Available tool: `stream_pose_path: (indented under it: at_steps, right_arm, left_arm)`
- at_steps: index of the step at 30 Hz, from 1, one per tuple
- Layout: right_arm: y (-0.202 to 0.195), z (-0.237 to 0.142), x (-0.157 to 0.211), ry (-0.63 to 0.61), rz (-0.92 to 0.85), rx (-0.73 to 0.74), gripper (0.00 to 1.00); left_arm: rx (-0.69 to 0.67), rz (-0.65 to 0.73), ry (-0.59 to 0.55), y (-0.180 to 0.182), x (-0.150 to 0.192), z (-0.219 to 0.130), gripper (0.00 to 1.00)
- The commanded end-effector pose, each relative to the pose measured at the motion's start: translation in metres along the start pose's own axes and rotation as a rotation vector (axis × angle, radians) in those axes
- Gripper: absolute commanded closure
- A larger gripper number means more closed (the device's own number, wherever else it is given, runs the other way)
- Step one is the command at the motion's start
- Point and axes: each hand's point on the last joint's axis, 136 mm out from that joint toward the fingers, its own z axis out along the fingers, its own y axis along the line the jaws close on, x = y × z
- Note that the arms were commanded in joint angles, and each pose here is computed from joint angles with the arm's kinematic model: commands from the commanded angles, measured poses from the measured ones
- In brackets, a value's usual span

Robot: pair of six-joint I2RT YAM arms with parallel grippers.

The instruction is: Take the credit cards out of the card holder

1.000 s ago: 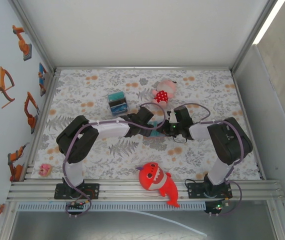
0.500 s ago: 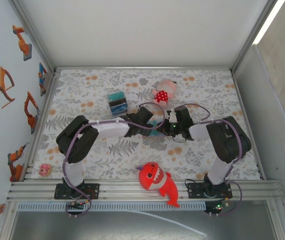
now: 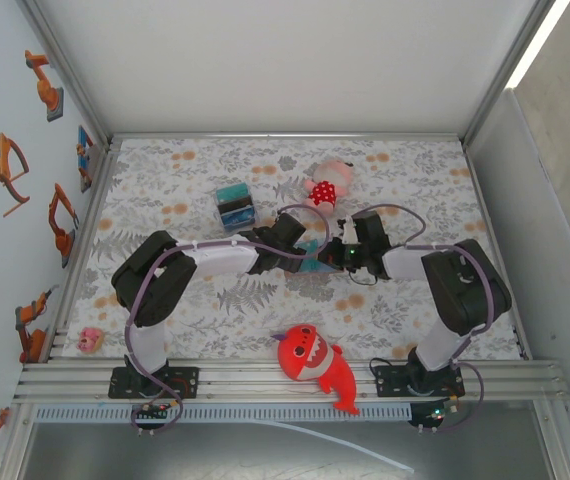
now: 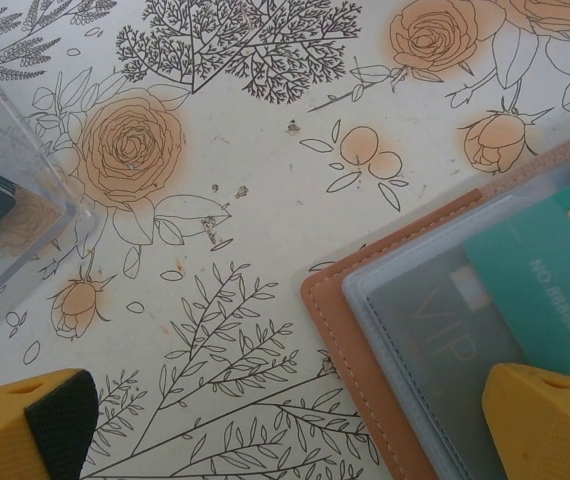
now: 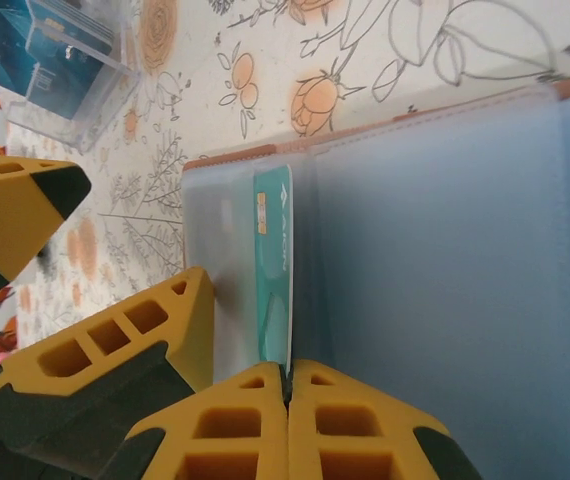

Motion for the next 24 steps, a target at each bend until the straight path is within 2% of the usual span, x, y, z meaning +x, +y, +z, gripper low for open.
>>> stream_pose_path:
  at_steps: [1, 7, 15, 24]
  right_arm:
    - [-0.021, -0.011, 0.001, 0.004, -0.02, 0.143, 1.0]
    - [-0.025, -0.025, -0.002, -0.007, -0.055, 0.219, 1.0]
    - [-0.01, -0.04, -0.009, -0.04, -0.11, 0.207, 1.0]
    - [0.019, -0.07, -0.014, -0.097, -0.238, 0.171, 1.0]
  left_arm:
    - [-0.025, 0.037, 0.082, 0.012, 0.026, 0.0, 0.01]
    - [-0.033, 0.032, 0.081, 0.016, 0.025, -0.001, 0.01]
    - [-0.012, 0.019, 0.057, 0.014, 0.015, -0.008, 0.01]
    - [0.042, -0.024, -0.055, 0.018, -0.021, -0.051, 0.03]
